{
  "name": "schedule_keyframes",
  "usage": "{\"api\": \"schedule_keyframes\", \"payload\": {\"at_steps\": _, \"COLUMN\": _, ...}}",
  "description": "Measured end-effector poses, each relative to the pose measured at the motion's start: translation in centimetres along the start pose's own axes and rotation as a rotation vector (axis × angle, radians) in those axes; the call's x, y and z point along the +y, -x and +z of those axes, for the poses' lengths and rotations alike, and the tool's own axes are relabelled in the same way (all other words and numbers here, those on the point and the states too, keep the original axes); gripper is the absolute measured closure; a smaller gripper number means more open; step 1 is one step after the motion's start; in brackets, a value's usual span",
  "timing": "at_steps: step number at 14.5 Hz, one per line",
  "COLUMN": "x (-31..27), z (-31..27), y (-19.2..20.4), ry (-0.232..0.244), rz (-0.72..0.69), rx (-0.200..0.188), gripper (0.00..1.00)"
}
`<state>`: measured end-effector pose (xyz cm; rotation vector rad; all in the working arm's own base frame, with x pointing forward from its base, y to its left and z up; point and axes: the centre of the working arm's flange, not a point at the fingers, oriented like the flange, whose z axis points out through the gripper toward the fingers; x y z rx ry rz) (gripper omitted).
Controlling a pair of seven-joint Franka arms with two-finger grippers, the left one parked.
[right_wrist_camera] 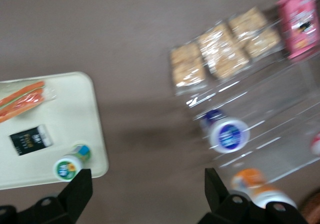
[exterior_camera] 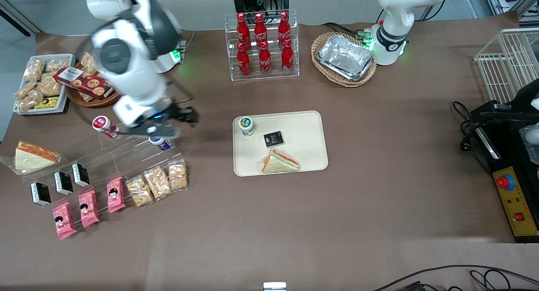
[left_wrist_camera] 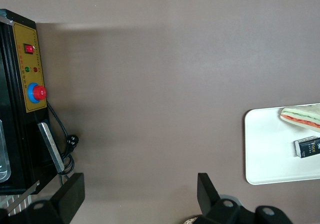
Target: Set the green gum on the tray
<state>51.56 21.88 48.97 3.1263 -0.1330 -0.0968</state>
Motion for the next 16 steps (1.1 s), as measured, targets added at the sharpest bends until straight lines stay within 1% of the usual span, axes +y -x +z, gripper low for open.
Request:
{"api": "schedule_keyframes", "payload": {"at_steps": 2, "x": 5.6, "z": -2.1, "y": -2.5, "ry": -0.001, "rz": -0.028, "rx": -0.015, "gripper": 0.00}}
{"api": "schedule_keyframes", "payload": {"at_steps": 4, "x": 11.1, "z": -3.3, "y": -4.0, "ry": -0.004, "rz": -0.062, "rx": -0.035, "gripper": 0.00}}
{"api": "schedule_keyframes", "payload": {"at_steps": 6, "x": 15.9, "z": -3.9, "y": -5.0, "ry": -0.011, "rz": -0.080, "rx": -0.038, "gripper": 0.00}}
{"api": "schedule_keyframes", "payload": {"at_steps": 9, "x": 20.9, "z": -4.5, "y": -5.7, "ry": -0.020, "rz": -0.081, "rx": -0.025, "gripper": 0.00}}
{"api": "schedule_keyframes", "payload": {"at_steps": 14, "x": 24.2, "z": -6.8, "y": -6.2, "ry": -0.024, "rz": -0.063, "rx": 0.024, "gripper": 0.00}}
{"api": "schedule_keyframes", "payload": {"at_steps": 16, "x": 25.9, "z": -7.2, "y": -6.3, "ry": -0.024, "rz": -0.083, "rx": 0.033, "gripper": 0.00}}
